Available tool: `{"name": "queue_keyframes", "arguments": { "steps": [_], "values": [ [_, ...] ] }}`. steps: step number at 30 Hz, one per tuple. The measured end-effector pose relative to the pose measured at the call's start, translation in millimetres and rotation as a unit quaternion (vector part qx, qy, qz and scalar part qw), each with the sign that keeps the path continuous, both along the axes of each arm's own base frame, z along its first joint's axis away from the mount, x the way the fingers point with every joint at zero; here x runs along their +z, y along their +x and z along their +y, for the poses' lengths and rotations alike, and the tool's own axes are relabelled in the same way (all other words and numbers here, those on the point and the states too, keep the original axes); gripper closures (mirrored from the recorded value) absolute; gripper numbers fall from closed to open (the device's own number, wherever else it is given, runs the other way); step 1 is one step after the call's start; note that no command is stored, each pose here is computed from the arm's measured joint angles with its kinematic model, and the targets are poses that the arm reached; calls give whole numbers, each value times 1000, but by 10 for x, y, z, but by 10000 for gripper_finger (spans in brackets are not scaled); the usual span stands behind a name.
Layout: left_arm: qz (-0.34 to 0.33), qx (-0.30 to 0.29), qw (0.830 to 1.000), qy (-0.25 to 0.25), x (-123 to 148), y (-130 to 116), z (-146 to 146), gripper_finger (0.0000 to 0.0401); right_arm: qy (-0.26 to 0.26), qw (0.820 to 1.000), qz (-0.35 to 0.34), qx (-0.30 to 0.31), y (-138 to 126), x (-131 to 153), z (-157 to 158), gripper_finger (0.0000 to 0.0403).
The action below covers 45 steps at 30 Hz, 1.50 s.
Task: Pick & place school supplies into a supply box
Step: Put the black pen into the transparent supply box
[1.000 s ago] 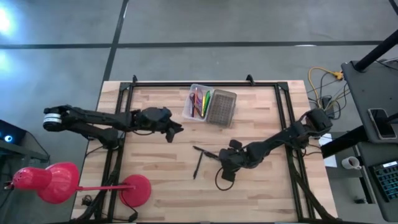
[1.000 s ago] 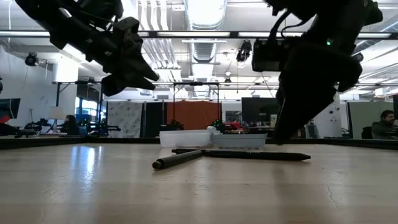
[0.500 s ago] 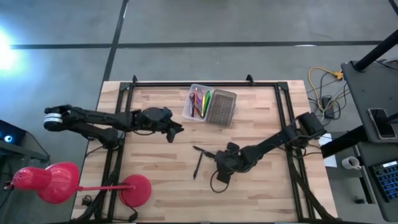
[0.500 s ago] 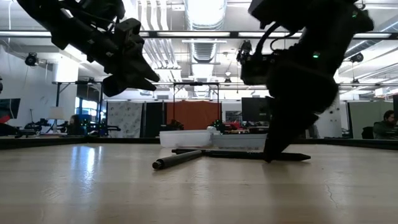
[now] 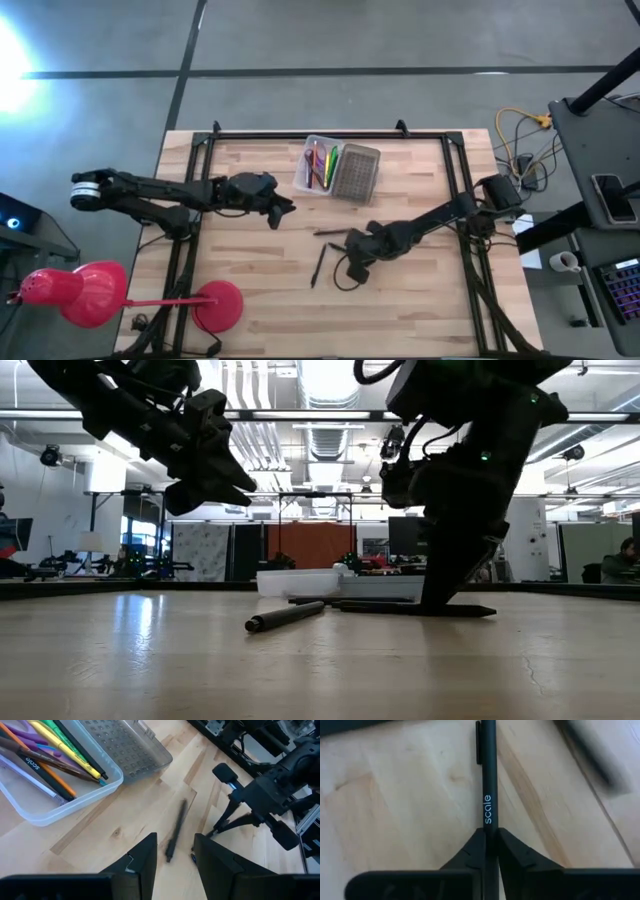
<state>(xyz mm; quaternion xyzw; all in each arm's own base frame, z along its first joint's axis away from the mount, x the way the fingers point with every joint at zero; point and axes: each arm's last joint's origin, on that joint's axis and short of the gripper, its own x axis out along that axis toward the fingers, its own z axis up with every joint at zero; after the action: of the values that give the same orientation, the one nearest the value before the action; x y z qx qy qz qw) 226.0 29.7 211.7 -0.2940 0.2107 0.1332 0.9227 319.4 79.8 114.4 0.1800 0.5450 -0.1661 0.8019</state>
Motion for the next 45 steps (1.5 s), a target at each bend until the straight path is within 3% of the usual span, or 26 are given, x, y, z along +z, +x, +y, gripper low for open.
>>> {"name": "queue_keyframes", "arguments": {
  "steps": [6,10,12,17,22,27,31,37,40,42,45],
  "values": [
    [0,0,1000,0,0,0,0,287,52,998,7,38,30,61,-37,386],
    [0,0,1000,0,0,0,0,287,71,997,-36,3,69,225,-203,388],
    [0,0,1000,0,-1,0,0,287,60,994,-77,-50,101,373,-376,388],
    [0,0,1000,0,-1,0,0,287,61,957,-199,-202,193,689,-944,389],
    [0,0,1000,0,-1,0,-1,287,103,896,-290,-322,321,822,-1390,389],
    [0,0,1000,0,-4,-1,0,287,98,874,-284,-382,463,715,-1683,383],
    [0,0,1000,-1,-4,-1,-1,287,104,860,-298,-402,655,719,-1856,352],
    [-1,6,1000,-11,-6,-1,-2,287,58,867,-262,-419,815,828,-1980,298],
    [-1,2,1000,-11,-6,0,-16,287,27,884,-208,-419,808,804,-1998,275],
    [0,0,1000,-12,-6,2,-28,287,-5,912,-192,-363,811,857,-2004,262],
    [-1,-4,1000,-12,-6,4,-45,287,-56,966,-171,-184,806,1016,-1886,252]
  ]
}}
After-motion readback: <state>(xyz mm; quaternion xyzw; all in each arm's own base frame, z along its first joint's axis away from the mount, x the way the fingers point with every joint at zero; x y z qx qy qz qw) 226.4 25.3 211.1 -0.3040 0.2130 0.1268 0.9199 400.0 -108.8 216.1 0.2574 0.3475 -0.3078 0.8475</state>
